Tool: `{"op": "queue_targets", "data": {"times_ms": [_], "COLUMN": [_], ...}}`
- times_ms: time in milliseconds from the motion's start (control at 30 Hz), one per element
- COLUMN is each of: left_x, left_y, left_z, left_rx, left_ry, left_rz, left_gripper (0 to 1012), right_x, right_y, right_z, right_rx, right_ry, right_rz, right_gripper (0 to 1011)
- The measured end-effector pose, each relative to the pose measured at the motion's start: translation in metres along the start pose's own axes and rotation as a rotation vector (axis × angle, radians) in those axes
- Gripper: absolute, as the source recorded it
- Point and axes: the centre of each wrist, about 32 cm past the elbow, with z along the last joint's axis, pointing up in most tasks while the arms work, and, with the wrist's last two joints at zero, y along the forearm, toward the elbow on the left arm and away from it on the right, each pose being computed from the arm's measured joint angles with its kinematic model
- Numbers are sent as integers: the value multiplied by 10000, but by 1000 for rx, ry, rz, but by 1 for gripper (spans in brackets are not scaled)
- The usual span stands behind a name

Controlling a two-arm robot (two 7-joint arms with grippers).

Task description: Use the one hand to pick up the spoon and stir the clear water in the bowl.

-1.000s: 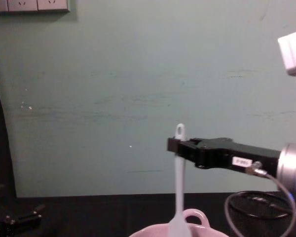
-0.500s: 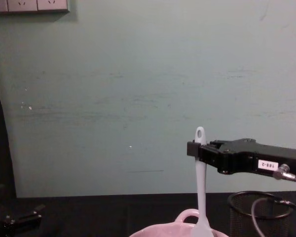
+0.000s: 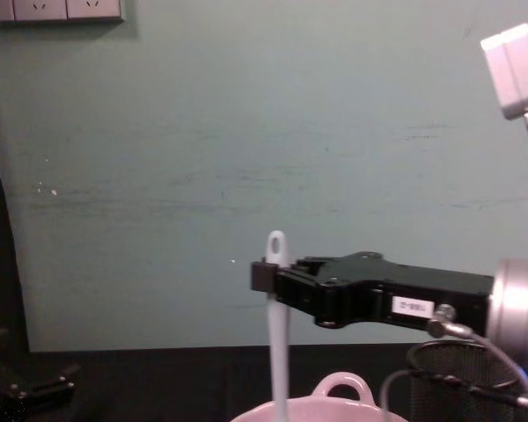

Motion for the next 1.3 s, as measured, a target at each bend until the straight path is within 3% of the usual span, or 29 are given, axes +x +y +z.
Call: {"op": "queue_targets", "data": {"times_ms": [167, 400, 633, 833, 1100, 1300], "left_x": [0, 0, 0, 0, 0, 0], "left_y": [0, 0, 0, 0, 0, 0], "left_z": [0, 0, 0, 0, 0, 0], "left_rx": [0, 0, 0, 0, 0, 0], "left_ry": [0, 0, 0, 0, 0, 0], "left_rz": [0, 0, 0, 0, 0, 0], "left_gripper": [1005, 1005, 1005, 1005, 1005, 1005], "right_x": [9, 99, 233, 321, 315, 223], "right_y": [103, 156, 59, -76, -216, -253], "right_z": [-30, -157, -215, -170, -118, -80], "right_rx": [20, 56, 54, 43, 20, 5], "right_ry": [16, 68, 73, 39, 11, -4], "right_rz": [14, -33, -127, -186, -208, -184], "right_gripper": [114, 114, 114, 114, 114, 114]}}
